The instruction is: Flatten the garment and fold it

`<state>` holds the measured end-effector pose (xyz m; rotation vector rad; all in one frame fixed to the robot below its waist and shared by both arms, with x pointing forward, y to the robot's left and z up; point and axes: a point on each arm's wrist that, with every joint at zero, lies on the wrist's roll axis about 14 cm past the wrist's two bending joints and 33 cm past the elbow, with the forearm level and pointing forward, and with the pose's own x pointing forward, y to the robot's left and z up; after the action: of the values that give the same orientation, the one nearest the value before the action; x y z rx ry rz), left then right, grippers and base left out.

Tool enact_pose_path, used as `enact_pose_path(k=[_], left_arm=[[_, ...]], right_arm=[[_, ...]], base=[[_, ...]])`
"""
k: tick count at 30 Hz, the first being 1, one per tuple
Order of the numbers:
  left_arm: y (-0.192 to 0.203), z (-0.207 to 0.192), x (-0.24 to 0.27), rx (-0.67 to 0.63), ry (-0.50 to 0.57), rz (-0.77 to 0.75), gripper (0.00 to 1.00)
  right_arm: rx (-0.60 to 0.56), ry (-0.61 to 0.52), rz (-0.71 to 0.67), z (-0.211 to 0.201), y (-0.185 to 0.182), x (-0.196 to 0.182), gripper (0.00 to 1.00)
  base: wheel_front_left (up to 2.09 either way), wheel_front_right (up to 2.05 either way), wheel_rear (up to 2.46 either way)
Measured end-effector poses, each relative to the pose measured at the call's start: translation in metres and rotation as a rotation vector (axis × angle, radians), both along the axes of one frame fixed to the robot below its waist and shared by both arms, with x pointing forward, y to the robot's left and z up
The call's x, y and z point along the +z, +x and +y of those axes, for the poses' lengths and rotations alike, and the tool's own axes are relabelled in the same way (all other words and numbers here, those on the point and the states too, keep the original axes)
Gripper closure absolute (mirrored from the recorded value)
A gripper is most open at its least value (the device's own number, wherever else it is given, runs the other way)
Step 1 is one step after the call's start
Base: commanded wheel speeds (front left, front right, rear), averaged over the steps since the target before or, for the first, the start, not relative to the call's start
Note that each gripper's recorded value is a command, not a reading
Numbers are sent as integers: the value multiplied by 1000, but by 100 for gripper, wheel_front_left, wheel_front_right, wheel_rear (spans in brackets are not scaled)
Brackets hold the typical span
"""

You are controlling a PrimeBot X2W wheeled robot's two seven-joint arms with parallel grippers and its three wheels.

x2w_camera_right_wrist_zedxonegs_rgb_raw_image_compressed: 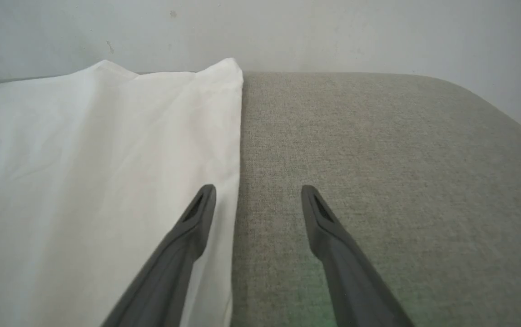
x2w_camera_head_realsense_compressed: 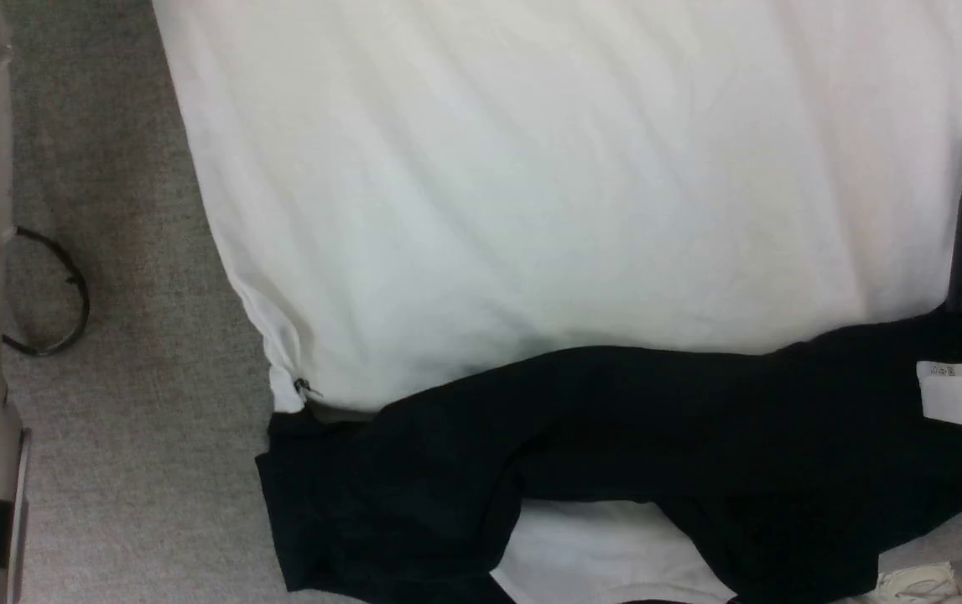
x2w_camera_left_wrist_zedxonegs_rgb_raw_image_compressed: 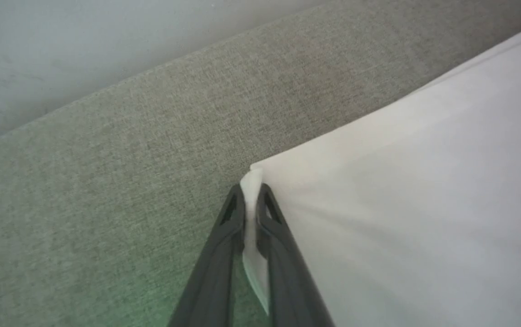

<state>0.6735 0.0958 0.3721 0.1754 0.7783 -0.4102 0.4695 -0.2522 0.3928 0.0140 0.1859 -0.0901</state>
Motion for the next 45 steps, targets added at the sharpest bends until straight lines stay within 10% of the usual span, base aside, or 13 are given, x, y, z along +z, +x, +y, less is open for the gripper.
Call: enact_pose_path(k=[6, 14, 19, 29, 45], left_arm=[[-3, 1, 9, 4, -10, -18, 100], [-14, 3, 27, 13, -45, -49, 100], [-20, 6, 35, 18, -59, -66, 100], [-28, 3, 23, 8, -70, -58, 100], [-20, -2, 7, -8, -83, -79, 100]], right_arm=[[29, 19, -71, -2, 13, 29, 0], [176, -126, -375, -12, 79, 187, 0], [234, -81, -275, -4, 133, 211, 0], [208, -52, 171, 17, 215, 131, 0], [173, -55, 635, 23, 201, -21, 0]], base=[[0, 0, 0], [0, 0, 0], [0, 0, 0], [0, 0, 0], [0, 0, 0]])
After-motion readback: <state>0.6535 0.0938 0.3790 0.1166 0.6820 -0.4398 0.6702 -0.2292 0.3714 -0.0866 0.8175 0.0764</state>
